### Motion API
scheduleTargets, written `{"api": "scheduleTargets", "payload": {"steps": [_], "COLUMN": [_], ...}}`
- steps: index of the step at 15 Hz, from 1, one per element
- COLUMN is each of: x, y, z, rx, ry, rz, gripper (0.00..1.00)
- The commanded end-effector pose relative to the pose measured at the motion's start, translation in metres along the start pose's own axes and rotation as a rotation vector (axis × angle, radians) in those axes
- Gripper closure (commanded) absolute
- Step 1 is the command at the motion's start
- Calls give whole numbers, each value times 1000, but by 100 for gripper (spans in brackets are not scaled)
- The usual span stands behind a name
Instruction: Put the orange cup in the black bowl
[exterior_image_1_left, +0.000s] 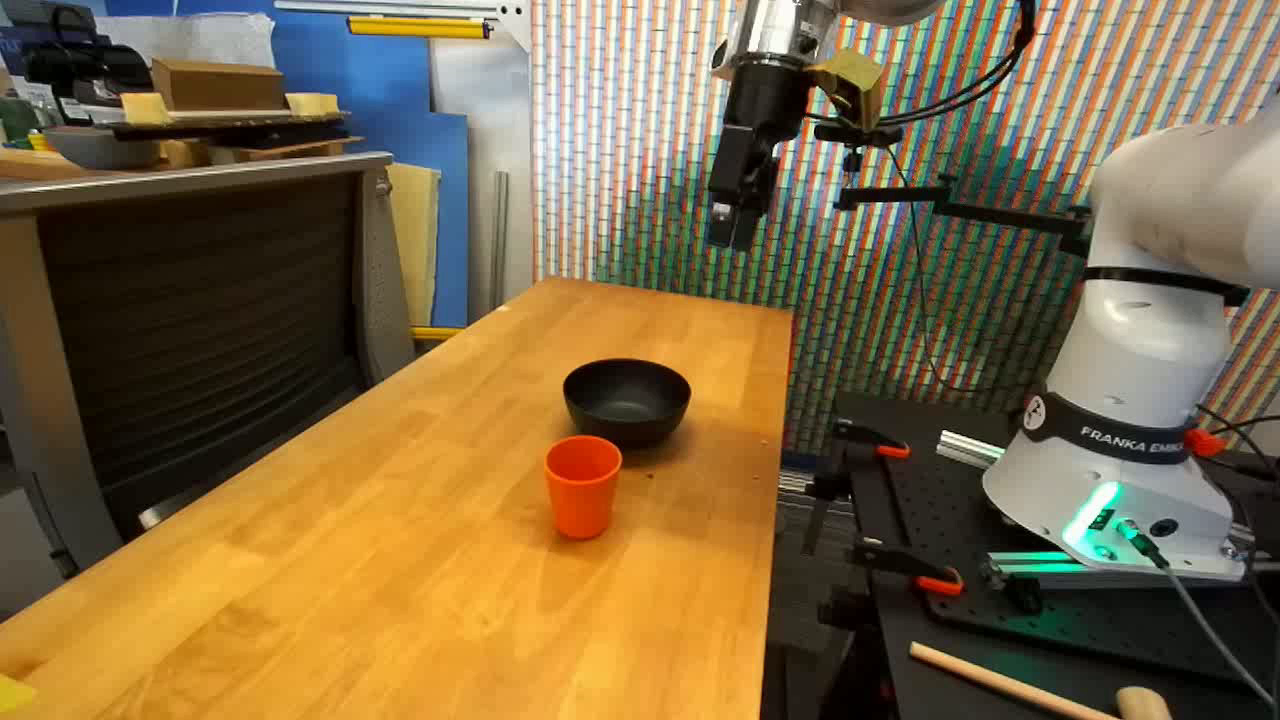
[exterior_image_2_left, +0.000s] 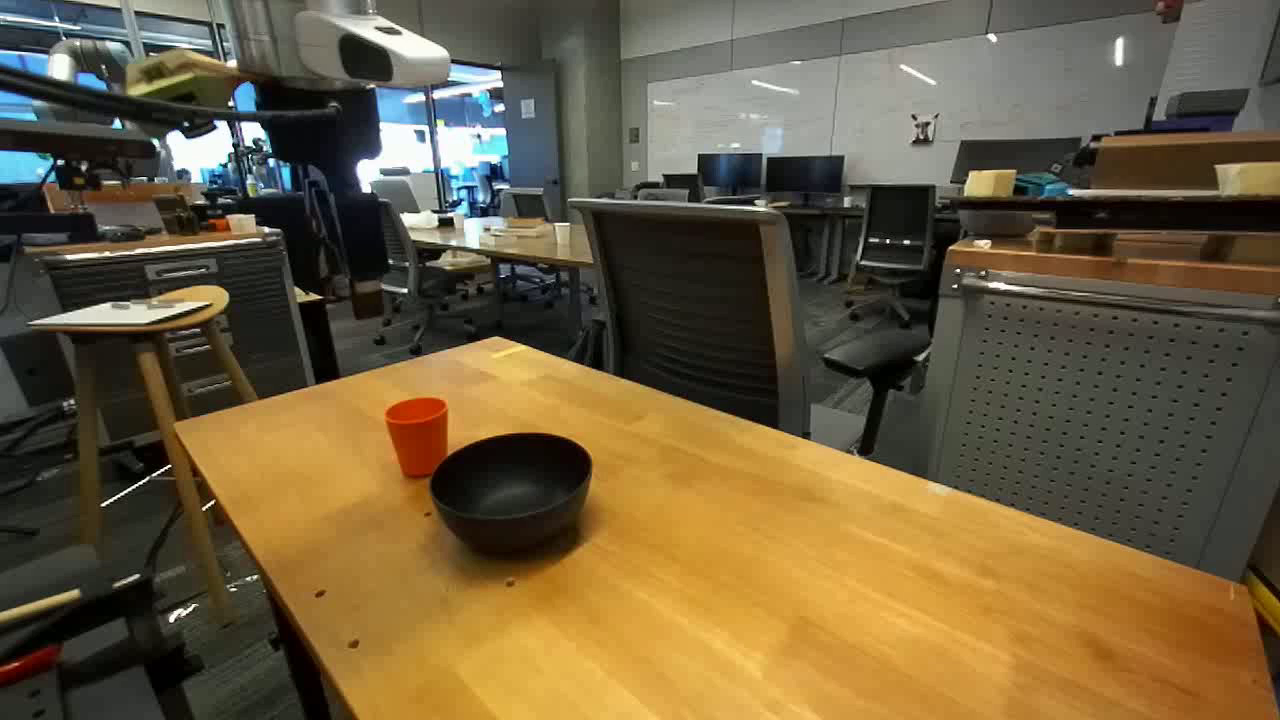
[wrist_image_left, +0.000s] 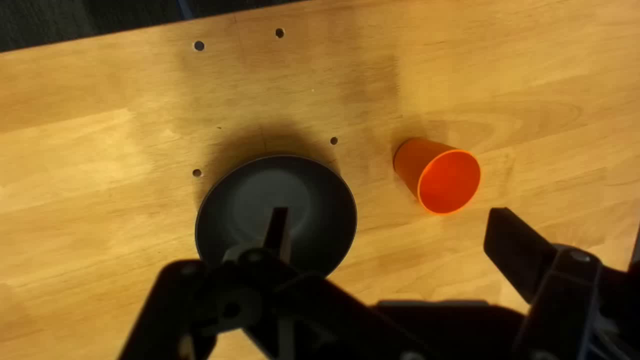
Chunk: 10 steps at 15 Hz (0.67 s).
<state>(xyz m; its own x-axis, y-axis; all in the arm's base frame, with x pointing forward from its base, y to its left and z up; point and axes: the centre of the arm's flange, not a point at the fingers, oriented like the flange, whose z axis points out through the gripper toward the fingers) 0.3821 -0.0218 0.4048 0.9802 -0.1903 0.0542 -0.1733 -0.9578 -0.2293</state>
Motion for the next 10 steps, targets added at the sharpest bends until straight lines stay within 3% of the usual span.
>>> {"api": "scheduleTargets", "payload": {"steps": [1,6,10], "x": [1,2,-4], "y": [0,-1,-39], "z": [-1,-4,52], "rx": [0,1,-97], "ry": [3,10,44], "rz": [-1,-2,-99], "gripper": [0,0,0]}}
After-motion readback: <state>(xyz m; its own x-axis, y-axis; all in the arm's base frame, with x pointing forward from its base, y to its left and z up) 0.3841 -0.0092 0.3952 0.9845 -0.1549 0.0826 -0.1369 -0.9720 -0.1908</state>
